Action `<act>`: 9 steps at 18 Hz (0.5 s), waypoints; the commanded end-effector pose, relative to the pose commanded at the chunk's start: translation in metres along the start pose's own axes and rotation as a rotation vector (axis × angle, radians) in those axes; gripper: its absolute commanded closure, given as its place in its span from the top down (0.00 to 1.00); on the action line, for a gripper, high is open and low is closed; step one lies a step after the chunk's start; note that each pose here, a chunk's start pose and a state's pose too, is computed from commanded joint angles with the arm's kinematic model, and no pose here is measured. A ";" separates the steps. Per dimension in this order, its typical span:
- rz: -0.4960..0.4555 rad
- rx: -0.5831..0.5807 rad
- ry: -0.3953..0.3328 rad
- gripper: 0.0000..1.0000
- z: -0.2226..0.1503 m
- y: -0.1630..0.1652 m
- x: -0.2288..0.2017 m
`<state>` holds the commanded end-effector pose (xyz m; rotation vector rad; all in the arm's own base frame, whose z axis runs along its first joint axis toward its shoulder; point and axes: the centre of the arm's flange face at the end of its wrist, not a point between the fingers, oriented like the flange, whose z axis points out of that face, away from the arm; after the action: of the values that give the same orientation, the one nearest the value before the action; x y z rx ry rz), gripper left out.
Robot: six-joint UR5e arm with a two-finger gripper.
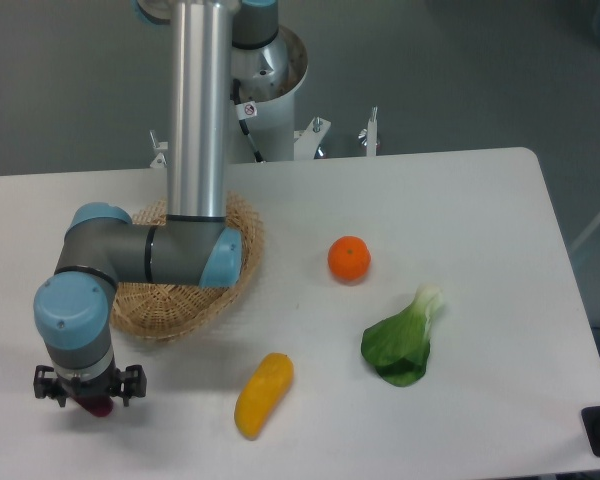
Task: Pick up the sweet potato from the table
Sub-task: 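Lower the gripper around the purple sweet potato and close it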
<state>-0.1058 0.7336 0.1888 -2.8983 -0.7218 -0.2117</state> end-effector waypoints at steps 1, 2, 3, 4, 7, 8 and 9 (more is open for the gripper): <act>-0.002 0.000 0.001 0.75 0.000 0.000 0.000; -0.007 0.002 0.003 0.64 -0.001 0.000 0.001; -0.013 0.004 0.005 0.53 -0.002 -0.001 0.001; -0.013 0.005 0.006 0.47 -0.003 -0.001 0.001; -0.012 0.012 0.010 0.36 -0.008 -0.001 0.002; -0.011 0.014 0.010 0.32 -0.010 -0.001 0.003; -0.011 0.018 0.012 0.32 -0.014 -0.001 0.003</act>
<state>-0.1048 0.7337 0.2030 -2.8743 -0.7335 -0.2228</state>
